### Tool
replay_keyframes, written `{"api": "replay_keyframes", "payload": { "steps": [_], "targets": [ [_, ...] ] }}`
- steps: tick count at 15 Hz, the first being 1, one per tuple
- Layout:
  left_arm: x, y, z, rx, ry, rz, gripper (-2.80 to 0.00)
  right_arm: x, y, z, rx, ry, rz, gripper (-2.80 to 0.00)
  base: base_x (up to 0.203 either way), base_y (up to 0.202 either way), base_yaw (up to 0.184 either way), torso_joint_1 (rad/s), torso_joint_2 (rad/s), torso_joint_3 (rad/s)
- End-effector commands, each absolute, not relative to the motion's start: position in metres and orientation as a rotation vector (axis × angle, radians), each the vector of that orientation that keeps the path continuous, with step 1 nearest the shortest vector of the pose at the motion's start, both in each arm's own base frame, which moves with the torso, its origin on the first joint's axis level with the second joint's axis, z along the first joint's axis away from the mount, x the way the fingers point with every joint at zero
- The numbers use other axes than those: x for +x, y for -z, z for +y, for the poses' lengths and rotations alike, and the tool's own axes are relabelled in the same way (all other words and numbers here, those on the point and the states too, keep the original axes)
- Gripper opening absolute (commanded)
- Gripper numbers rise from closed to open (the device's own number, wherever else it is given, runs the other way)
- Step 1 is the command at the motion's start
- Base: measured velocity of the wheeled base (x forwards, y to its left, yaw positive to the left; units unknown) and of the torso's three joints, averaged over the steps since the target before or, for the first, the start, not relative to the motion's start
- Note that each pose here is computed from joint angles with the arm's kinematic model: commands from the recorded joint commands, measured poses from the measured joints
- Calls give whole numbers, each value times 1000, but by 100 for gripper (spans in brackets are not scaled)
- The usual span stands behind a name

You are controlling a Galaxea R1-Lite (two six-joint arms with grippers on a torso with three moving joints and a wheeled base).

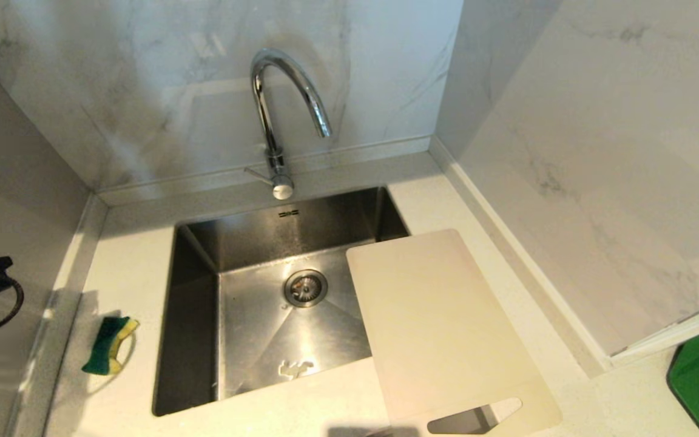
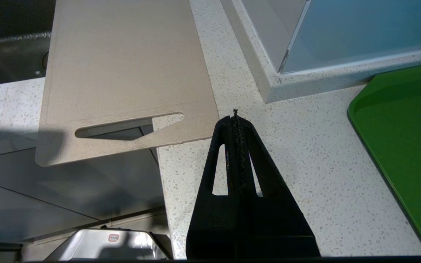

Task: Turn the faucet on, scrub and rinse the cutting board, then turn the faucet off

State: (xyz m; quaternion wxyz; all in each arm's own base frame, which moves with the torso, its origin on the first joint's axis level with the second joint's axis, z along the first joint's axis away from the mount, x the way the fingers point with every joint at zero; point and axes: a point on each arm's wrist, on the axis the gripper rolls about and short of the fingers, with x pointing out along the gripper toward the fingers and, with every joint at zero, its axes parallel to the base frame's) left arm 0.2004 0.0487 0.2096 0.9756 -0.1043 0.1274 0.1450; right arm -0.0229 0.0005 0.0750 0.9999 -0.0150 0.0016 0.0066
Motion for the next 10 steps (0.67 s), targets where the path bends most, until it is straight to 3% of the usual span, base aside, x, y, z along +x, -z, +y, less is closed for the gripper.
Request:
{"api": "replay_keyframes", "payload": {
  "steps": [1, 10],
  "targets": [
    [168, -188, 39, -179, -253, 259, -280, -23, -75, 1, -31, -14, 4, -280, 0, 0, 0, 0, 0, 0],
    [67, -123, 8, -123, -47, 219, -280, -23, -75, 0, -26, -8, 5, -280, 0, 0, 0, 0, 0, 0]
  ]
}}
